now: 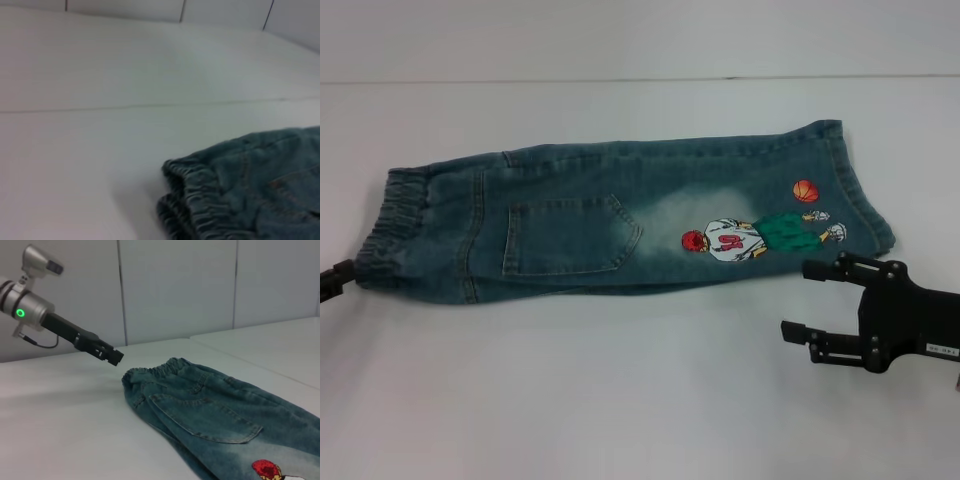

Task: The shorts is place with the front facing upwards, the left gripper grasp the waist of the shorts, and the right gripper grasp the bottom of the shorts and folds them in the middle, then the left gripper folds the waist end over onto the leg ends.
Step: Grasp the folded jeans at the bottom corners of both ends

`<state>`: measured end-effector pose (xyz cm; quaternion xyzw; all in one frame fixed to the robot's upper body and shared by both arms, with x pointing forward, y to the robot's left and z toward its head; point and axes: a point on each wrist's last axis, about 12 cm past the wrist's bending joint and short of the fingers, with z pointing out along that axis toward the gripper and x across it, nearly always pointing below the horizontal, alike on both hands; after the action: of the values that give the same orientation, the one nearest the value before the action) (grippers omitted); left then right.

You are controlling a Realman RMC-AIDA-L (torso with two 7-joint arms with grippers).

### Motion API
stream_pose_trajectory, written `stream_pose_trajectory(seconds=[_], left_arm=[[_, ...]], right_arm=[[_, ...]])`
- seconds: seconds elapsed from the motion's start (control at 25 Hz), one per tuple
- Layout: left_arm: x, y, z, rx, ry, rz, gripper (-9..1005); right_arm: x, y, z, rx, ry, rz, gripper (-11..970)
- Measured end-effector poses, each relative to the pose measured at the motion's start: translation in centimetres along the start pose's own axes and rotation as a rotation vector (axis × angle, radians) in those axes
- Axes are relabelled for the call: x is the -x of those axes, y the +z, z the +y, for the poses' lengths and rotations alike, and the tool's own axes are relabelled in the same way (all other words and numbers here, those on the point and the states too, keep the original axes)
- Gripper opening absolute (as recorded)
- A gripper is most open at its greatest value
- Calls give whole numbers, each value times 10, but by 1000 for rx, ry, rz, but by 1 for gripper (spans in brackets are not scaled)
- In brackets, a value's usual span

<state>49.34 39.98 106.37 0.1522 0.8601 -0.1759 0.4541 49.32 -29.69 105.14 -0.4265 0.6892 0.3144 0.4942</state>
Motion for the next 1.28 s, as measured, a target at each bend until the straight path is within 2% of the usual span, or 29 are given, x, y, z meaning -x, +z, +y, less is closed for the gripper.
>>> stream_pose_trajectory(seconds=[0.24, 0.56, 1.16, 1.28], left_arm=[[6, 14, 0, 8, 74, 57, 600], [7, 35, -8, -32, 145, 150, 584], [16, 42, -14, -84, 179, 153, 555], [18, 43, -16, -100, 189, 158, 436]], right_arm=[[2, 2, 2, 25, 7, -15, 835], [3, 3, 3, 30, 19, -21, 834], [4, 4, 1, 21, 31, -25, 834], [5, 4, 0, 17, 31, -28, 834]])
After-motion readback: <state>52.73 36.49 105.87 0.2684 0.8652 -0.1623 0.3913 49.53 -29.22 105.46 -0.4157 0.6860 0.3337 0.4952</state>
